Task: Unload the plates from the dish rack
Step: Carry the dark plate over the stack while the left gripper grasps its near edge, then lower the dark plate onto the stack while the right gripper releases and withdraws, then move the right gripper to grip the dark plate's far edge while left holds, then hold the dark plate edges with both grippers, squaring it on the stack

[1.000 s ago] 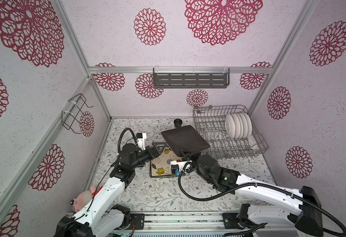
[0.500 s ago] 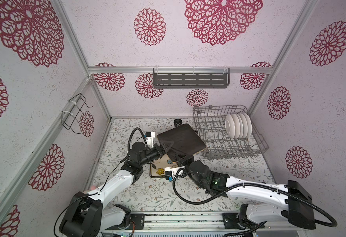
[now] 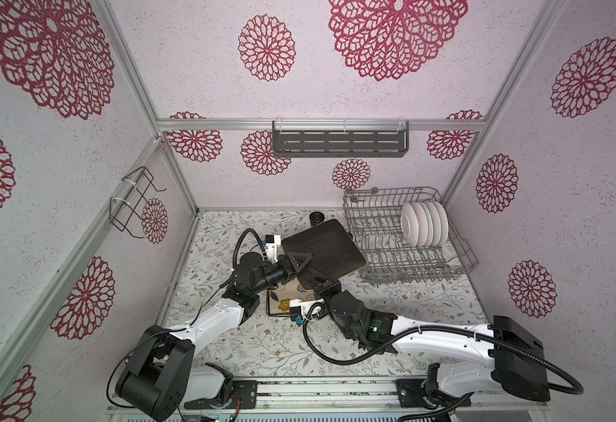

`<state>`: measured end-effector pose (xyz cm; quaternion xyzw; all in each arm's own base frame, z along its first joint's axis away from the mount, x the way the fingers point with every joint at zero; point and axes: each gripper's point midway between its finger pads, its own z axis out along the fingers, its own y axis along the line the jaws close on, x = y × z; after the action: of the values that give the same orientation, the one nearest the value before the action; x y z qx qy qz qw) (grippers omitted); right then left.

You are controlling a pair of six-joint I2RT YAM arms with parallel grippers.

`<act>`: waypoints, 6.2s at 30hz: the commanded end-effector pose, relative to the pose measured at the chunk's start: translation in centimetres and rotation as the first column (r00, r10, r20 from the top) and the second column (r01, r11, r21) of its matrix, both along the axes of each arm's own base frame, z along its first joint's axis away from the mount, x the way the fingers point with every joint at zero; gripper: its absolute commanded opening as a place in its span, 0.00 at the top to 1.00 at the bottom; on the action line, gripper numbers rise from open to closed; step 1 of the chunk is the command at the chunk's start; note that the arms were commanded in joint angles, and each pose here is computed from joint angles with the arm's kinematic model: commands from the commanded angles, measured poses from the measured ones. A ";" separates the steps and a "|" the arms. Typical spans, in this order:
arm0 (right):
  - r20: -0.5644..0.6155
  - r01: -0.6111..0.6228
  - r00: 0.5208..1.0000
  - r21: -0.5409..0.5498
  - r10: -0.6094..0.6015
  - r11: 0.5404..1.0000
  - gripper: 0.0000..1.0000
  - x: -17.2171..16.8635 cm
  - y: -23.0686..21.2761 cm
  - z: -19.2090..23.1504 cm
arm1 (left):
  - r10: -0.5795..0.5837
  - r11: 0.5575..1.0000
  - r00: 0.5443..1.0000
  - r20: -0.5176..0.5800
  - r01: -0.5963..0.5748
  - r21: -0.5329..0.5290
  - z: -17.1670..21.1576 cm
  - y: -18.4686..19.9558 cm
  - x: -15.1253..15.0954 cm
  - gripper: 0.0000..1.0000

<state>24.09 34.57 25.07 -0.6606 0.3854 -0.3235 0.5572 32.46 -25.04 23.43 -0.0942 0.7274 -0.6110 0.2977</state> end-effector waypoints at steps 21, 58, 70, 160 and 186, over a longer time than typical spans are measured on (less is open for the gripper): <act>0.096 0.130 0.984 0.162 -0.147 0.978 0.38 0.8 -1.4 4.7 | -0.042 0.989 0.998 0.042 0.036 0.145 0.5 0.7 0.1 0.99; -0.829 0.809 0.502 0.551 0.245 0.206 0.06 0.6 -15.0 0.7 | -0.049 0.881 0.998 0.026 0.031 0.472 0.1 8.5 -0.2 1.00; -0.884 0.901 0.230 0.352 0.408 0.255 0.16 5.6 -10.0 -3.7 | -0.055 0.880 0.998 0.010 0.044 0.472 -0.8 8.5 0.2 1.00; -0.914 0.920 -0.041 0.123 0.404 0.372 0.31 11.0 -1.0 -15.5 | 0.003 0.815 0.940 -0.340 0.195 0.546 -12.5 10.3 0.6 0.63; -0.981 0.927 -0.010 0.063 0.192 0.370 0.33 11.7 -2.1 -17.5 | 0.035 0.802 0.932 -0.361 0.190 0.566 -14.4 10.8 0.4 0.63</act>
<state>35.12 32.05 6.21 -0.1728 0.9304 0.2266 0.2307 31.93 -13.54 8.20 -0.0985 0.9317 -0.3254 0.1278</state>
